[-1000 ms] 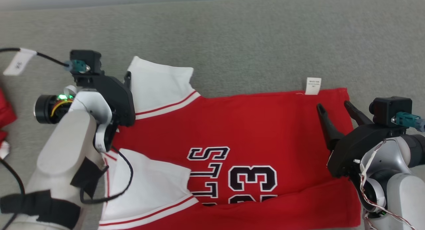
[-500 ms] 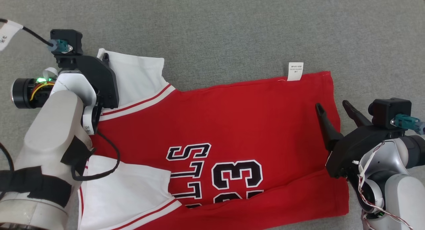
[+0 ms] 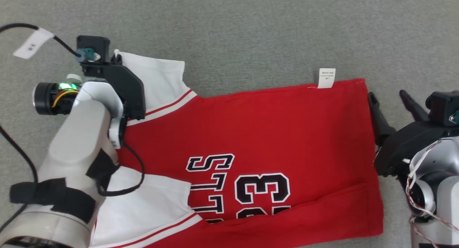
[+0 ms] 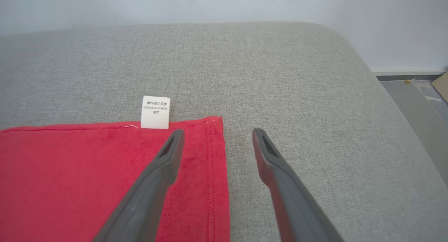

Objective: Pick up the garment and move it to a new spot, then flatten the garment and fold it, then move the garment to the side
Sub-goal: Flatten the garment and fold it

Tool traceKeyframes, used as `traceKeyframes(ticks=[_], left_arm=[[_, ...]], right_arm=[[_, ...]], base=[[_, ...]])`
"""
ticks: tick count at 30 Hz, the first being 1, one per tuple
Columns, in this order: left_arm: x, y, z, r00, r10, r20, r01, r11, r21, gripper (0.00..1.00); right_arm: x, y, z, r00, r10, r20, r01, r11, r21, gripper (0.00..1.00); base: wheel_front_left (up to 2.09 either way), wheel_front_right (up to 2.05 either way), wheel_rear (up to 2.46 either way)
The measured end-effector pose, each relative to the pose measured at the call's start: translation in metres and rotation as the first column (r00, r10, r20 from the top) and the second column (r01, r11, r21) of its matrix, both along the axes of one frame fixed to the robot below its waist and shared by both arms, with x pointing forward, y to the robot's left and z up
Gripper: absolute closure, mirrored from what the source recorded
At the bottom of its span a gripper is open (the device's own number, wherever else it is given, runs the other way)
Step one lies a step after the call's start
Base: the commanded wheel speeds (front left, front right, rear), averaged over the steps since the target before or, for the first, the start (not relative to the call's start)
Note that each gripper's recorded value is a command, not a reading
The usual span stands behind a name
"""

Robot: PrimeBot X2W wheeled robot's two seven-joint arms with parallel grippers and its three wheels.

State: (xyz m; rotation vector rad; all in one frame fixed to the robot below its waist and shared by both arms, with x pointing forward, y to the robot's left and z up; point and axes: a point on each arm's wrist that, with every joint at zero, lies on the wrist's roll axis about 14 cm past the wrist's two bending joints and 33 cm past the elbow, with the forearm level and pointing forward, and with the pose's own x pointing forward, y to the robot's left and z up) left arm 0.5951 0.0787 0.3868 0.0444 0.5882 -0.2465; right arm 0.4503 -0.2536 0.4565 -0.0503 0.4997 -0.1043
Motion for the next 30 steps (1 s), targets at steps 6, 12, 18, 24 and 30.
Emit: traceKeyframes(ticks=[6, 12, 18, 24, 30], left_arm=[[-0.008, -0.004, 0.002, 0.999, 0.009, 0.049, -0.008, 1.0, -0.016, 1.0], [-0.014, 0.0, 0.0, 0.998, 0.023, 0.057, -0.021, 0.999, -0.025, 1.0], [-0.016, 0.004, -0.001, 0.998, 0.03, 0.05, -0.028, 0.999, -0.034, 1.0], [-0.015, 0.006, -0.003, 0.998, 0.037, 0.042, -0.036, 0.999, -0.04, 1.0], [-0.011, 0.005, -0.007, 0.998, 0.04, 0.039, -0.038, 0.998, -0.043, 1.0]], right_arm=[[0.021, -0.013, 0.007, 0.999, 0.031, -0.027, -0.035, 0.989, -0.141, 0.0], [0.039, -0.012, 0.004, 0.994, 0.07, -0.083, -0.085, 0.977, -0.193, 0.0], [0.038, -0.015, -0.022, 0.97, 0.083, -0.228, -0.132, 0.968, -0.213, 0.0], [0.029, -0.02, -0.037, 0.935, 0.079, -0.347, -0.161, 0.963, -0.215, 0.0], [0.028, -0.024, -0.044, 0.929, 0.073, -0.362, -0.155, 0.967, -0.204, 0.0]], base=[[0.0, 0.0, 0.0], [0.0, 0.0, 0.0], [0.0, 0.0, 0.0], [0.0, 0.0, 0.0], [0.0, 0.0, 0.0]])
